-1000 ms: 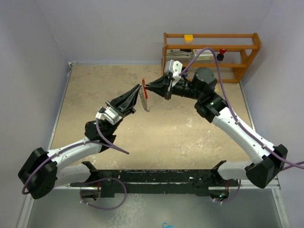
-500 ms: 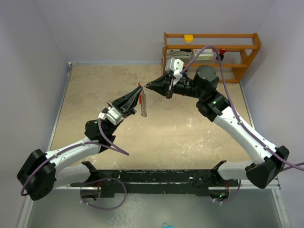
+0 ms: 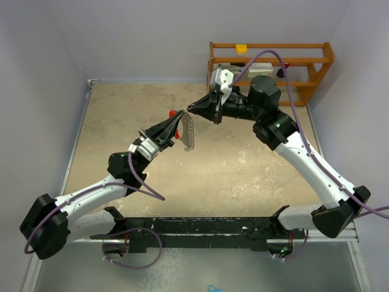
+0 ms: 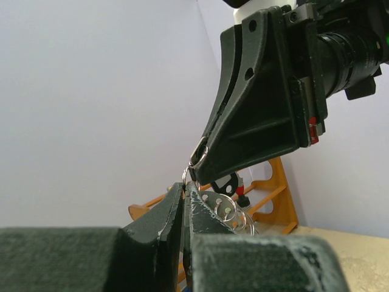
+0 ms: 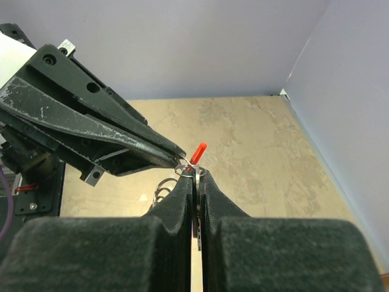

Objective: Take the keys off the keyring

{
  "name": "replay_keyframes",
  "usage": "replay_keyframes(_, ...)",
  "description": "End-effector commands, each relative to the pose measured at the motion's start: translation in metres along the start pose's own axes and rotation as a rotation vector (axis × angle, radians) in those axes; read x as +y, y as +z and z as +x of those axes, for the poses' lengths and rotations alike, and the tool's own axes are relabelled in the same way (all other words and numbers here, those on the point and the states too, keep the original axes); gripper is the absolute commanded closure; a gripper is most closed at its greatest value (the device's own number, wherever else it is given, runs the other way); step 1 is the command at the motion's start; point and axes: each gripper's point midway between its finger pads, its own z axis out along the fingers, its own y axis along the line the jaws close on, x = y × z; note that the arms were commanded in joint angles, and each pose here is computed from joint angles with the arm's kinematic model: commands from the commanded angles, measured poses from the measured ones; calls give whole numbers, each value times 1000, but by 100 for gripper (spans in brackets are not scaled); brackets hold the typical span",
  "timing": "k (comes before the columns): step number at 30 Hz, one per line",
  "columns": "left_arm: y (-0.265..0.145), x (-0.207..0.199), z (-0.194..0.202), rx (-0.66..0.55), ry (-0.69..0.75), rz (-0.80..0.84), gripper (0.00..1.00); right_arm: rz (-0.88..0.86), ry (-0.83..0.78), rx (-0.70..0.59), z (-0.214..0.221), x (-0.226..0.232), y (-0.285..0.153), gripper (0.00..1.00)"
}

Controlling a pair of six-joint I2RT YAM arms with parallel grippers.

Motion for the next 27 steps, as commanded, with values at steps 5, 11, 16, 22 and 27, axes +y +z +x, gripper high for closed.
replay_keyframes(5, 14, 26, -38, -131, -12, -109, 98, -38, -48, -48, -23, 8, -5, 100)
replay_keyframes(11, 21, 26, -40, -150, -17, -108, 93, -44, -53, -53, -24, 10, -6, 100)
replay_keyframes(16, 20, 21, -35, -131, -21, -80, 68, -33, -58, -58, -24, 9, -7, 100)
replay_keyframes(22, 14, 21, -37, -103, -40, -78, 49, -21, -54, -52, -20, 5, -5, 100)
replay_keyframes(27, 13, 19, -36, -70, -43, -59, 51, -16, -54, -52, -19, 4, -4, 100)
